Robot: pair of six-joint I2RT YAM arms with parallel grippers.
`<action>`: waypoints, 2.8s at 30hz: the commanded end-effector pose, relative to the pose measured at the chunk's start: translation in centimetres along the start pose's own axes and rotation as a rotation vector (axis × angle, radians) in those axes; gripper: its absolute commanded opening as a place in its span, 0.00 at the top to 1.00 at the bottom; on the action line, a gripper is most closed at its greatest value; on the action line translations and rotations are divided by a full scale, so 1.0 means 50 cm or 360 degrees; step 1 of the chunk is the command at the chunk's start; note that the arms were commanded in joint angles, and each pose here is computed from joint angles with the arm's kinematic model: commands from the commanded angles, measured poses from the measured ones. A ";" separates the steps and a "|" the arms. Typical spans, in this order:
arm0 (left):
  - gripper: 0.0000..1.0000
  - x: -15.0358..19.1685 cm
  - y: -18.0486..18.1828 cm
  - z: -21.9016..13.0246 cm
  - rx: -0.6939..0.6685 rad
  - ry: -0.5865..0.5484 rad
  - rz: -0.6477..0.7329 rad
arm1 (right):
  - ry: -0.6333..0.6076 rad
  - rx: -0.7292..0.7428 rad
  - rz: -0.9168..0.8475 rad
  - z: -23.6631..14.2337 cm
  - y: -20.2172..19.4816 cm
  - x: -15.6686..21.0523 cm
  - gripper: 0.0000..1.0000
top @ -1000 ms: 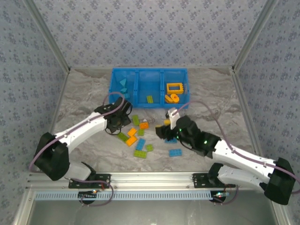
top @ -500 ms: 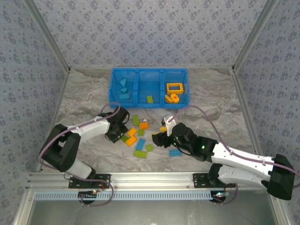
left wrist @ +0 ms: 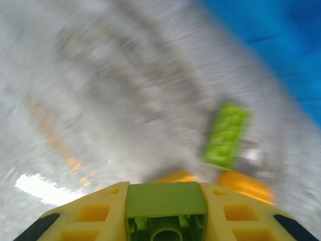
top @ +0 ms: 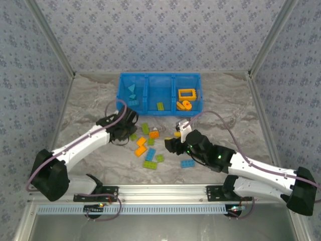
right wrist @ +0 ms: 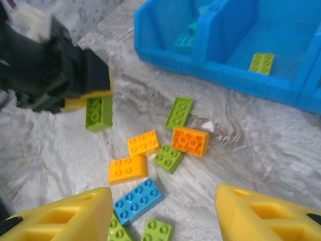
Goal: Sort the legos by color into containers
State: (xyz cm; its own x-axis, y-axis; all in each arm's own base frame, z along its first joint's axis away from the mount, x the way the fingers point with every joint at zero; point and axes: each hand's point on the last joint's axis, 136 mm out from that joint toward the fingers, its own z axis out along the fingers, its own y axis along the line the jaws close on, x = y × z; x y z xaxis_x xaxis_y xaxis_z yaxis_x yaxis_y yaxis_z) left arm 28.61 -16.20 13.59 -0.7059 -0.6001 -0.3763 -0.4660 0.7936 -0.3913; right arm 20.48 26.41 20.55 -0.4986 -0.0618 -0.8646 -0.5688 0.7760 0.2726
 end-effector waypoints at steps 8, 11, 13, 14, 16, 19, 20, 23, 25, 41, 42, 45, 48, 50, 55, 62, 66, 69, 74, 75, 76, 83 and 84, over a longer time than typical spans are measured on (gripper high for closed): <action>0.70 -0.121 -0.298 0.013 0.0059 -0.0212 0.0829 | -0.0340 0.0245 0.0151 -0.010 -0.073 -0.182 0.41; 0.69 -0.140 -0.351 0.068 -0.0029 -0.0182 0.0918 | -0.0424 0.0235 0.0230 -0.012 -0.089 -0.225 0.41; 0.69 -0.157 -0.382 0.098 -0.0079 -0.0193 0.0948 | -0.0468 0.0240 0.0278 -0.017 -0.102 -0.250 0.41; 0.69 -0.163 -0.388 0.116 -0.0114 -0.0202 0.0964 | -0.0481 0.0237 0.0295 -0.019 -0.105 -0.257 0.41; 0.69 -0.175 -0.394 0.152 -0.0195 -0.0220 0.0999 | -0.0502 0.0232 0.0309 -0.027 -0.108 -0.270 0.41; 0.69 -0.183 -0.393 0.200 -0.0264 -0.0214 0.1023 | -0.0508 0.0238 0.0317 -0.037 -0.113 -0.273 0.41; 0.69 -0.183 -0.392 0.213 -0.0275 -0.0213 0.1031 | -0.0509 0.0238 0.0322 -0.040 -0.114 -0.272 0.41; 0.69 -0.180 -0.374 0.253 -0.0345 -0.0206 0.1037 | -0.0500 0.0248 0.0342 -0.047 -0.121 -0.258 0.41; 0.69 -0.173 -0.361 0.276 -0.0359 -0.0162 0.1008 | -0.0499 0.0245 0.0358 -0.052 -0.124 -0.251 0.41; 0.60 -0.128 -0.337 0.343 -0.0382 -0.0034 0.1011 | -0.0448 0.0255 0.0384 -0.051 -0.133 -0.221 0.41; 0.58 -0.125 -0.337 0.343 -0.0380 -0.0029 0.1014 | -0.0447 0.0256 0.0384 -0.051 -0.133 -0.220 0.41; 0.51 -0.121 -0.339 0.341 -0.0375 -0.0026 0.1016 | -0.0442 0.0253 0.0380 -0.051 -0.133 -0.220 0.41; 0.47 -0.125 -0.348 0.325 -0.0361 -0.0047 0.1016 | -0.0418 0.0259 0.0366 -0.050 -0.134 -0.215 0.40; 0.47 -0.134 -0.363 0.299 -0.0330 -0.0081 0.1008 | -0.0383 0.0263 0.0351 -0.047 -0.134 -0.205 0.40; 0.46 -0.160 -0.415 0.204 -0.0185 -0.0182 0.0960 | -0.0203 0.0333 0.0314 -0.023 -0.145 -0.144 0.36; 0.48 -0.206 -0.460 0.033 0.0011 -0.0346 0.0803 | 0.0164 0.0438 0.0214 0.067 -0.108 -0.021 0.30; 0.50 -0.224 -0.453 -0.059 0.0109 -0.0418 0.0721 | 0.0316 0.0433 0.0232 0.133 -0.083 0.025 0.30; 0.50 -0.224 -0.427 -0.137 0.0210 -0.0460 0.0676 | 0.0463 0.0469 0.0224 0.183 -0.068 0.060 0.27; 0.49 -0.185 -0.355 -0.260 0.0546 -0.0499 0.0652 | 0.0649 0.0465 0.0310 0.256 -0.045 0.108 0.21; 0.48 -0.176 -0.340 -0.273 0.0596 -0.0499 0.0645 | 0.0671 0.0471 0.0319 0.267 -0.042 0.113 0.20; 0.48 -0.164 -0.318 -0.288 0.0645 -0.0492 0.0646 | 0.0714 0.0481 0.0326 0.277 -0.041 0.124 0.20; 0.49 -0.056 -0.176 -0.290 0.0697 -0.0351 0.0671 | 0.0848 0.0564 0.0349 0.327 -0.050 0.153 0.19; 0.49 -0.047 -0.162 -0.285 0.0688 -0.0335 0.0665 | 0.0858 0.0577 0.0348 0.331 -0.055 0.155 0.19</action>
State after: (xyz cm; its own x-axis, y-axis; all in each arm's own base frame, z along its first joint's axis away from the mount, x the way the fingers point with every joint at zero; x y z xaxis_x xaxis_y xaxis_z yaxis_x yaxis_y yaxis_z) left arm 27.52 -19.34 30.37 -0.6265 -0.2677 -0.7320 0.1041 0.9020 -0.4190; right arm 29.03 34.80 6.87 -0.8587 -0.1206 -0.4981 -0.2487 0.9478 0.1994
